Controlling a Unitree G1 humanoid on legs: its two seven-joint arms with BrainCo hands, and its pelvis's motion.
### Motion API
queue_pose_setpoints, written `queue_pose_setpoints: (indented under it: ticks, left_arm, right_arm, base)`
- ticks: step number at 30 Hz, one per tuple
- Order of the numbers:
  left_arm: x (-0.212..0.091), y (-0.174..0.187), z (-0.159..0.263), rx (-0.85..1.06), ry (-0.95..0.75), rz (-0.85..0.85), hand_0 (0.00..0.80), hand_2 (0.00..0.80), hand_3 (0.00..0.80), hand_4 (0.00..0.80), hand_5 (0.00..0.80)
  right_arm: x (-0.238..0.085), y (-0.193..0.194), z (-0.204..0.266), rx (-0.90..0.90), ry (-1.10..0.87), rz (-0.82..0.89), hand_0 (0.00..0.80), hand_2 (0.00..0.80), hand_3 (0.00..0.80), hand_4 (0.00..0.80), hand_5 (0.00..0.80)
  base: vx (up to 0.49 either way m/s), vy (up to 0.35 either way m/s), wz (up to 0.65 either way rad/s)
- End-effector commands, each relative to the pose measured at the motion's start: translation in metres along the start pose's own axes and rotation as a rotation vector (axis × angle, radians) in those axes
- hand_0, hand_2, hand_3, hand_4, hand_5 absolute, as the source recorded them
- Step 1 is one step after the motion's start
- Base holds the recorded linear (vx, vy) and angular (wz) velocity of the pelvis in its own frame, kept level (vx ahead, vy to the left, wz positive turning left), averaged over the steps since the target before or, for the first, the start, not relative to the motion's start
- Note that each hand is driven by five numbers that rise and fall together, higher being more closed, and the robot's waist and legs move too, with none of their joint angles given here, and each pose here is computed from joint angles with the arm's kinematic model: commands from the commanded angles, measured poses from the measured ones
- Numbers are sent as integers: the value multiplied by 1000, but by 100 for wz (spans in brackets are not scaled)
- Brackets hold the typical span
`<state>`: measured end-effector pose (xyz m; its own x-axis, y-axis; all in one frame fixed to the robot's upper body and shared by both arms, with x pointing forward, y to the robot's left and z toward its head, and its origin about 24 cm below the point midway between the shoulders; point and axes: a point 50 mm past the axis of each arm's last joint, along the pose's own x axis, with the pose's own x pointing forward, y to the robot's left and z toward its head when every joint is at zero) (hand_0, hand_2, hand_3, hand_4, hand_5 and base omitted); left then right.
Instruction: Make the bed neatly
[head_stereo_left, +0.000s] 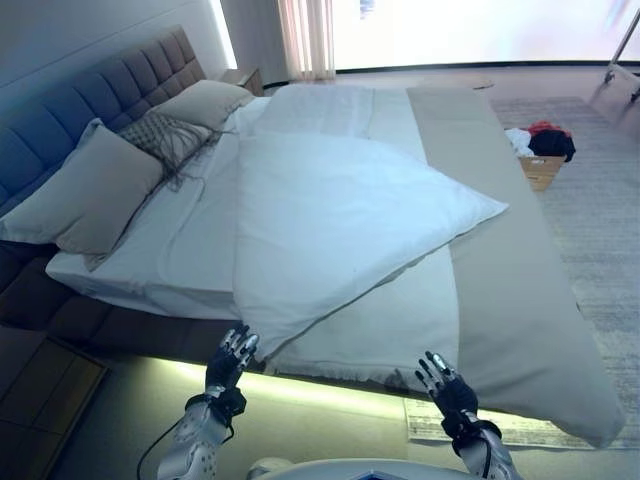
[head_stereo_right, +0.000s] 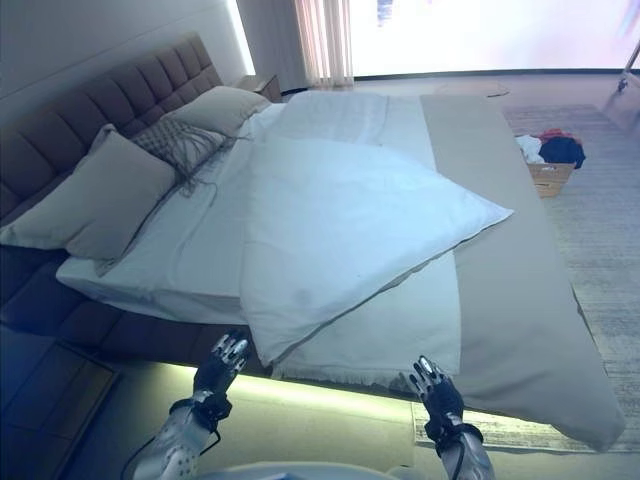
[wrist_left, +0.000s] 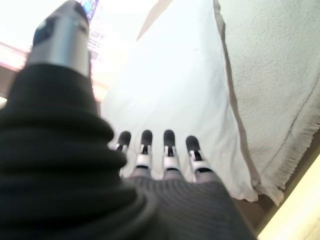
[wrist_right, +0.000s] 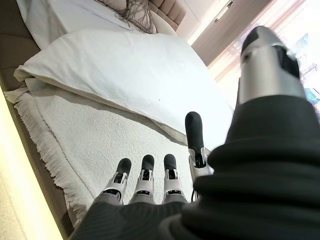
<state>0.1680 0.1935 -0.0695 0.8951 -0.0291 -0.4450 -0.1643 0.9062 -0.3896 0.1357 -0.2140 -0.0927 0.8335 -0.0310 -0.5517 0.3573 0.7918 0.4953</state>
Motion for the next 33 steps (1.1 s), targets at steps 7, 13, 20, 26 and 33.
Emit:
queue_pose_setpoints:
  ticks: [7, 13, 20, 26, 33]
  left_arm:
    - [14, -4, 37, 115, -132, -33, 0, 0, 0, 0, 0]
    - [15, -2, 39, 119, -140, -30, 0, 0, 0, 0, 0]
    - [13, -7, 42, 96, -140, -72, 0, 0, 0, 0, 0]
    - [13, -6, 41, 96, -136, -79, 0, 0, 0, 0, 0]
    - [10, -7, 40, 115, -123, -113, 0, 0, 0, 0, 0]
  right_arm:
    - [13, 26, 1, 83, -42, 85, 0, 0, 0, 0, 0]
    - [15, 33, -6, 33, 7, 129, 0, 0, 0, 0, 0]
    - [12, 31, -8, 11, 33, 142, 0, 0, 0, 0, 0]
    - [12, 30, -5, -2, 32, 147, 0, 0, 0, 0, 0]
    - [13, 34, -5, 18, 4, 139, 0, 0, 0, 0, 0]
  base:
    - [0, 0, 0]
    - [0, 0, 0]
    - [26, 25, -6]
    - [24, 97, 3]
    - [26, 209, 10]
